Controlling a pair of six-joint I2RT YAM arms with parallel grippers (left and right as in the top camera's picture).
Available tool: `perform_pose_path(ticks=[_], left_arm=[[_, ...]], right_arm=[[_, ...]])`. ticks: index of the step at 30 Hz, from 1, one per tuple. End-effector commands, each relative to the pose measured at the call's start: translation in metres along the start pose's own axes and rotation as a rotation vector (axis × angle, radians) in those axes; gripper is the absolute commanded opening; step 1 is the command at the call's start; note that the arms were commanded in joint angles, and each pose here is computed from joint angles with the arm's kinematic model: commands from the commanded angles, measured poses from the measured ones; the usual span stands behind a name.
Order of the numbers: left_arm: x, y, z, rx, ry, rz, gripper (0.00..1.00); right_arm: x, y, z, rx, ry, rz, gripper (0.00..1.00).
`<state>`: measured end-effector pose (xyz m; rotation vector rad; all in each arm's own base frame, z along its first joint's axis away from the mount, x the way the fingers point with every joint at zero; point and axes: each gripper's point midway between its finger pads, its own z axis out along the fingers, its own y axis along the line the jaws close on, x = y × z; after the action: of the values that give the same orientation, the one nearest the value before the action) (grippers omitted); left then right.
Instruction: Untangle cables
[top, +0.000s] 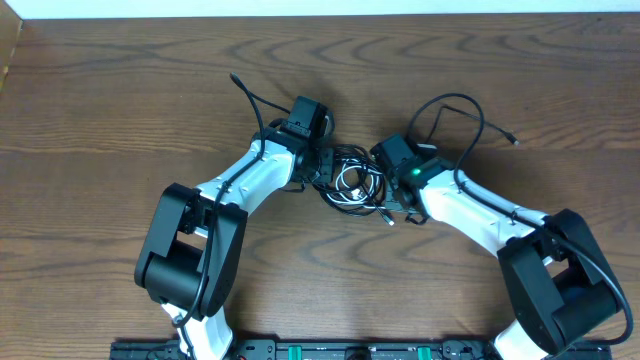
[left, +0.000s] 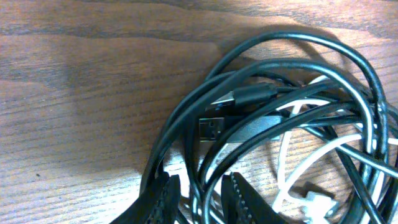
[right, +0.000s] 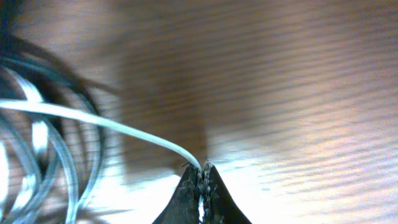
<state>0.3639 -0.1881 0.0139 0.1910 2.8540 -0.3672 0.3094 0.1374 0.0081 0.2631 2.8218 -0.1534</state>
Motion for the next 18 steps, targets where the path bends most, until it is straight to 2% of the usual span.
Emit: perform_pose_path(ticks=[1, 8, 13, 18], left_arm=[[0.004, 0.011, 0.007, -0.048, 0.015, -0.012, 0.29], [0.004, 0.011, 0.007, -0.049, 0.015, -0.012, 0.29], [0.003, 0.024, 0.006, -0.12, 0.001, -0.012, 0.29], [0.002, 0.03, 0.005, -0.156, -0.003, -0.012, 0.29]], right_arm=[[-0.015, -0.032, -0.004, 0.094, -0.031, -0.011, 0.01], [-0.014, -0.083, -0.001, 0.225, 0.041, -0.011, 0.01], [-0.015, -0.127, 0.004, 0.276, 0.127, -0.057, 0.01], [-0.031, -0.174, 0.009, 0.335, 0.119, 0.029, 0.01]])
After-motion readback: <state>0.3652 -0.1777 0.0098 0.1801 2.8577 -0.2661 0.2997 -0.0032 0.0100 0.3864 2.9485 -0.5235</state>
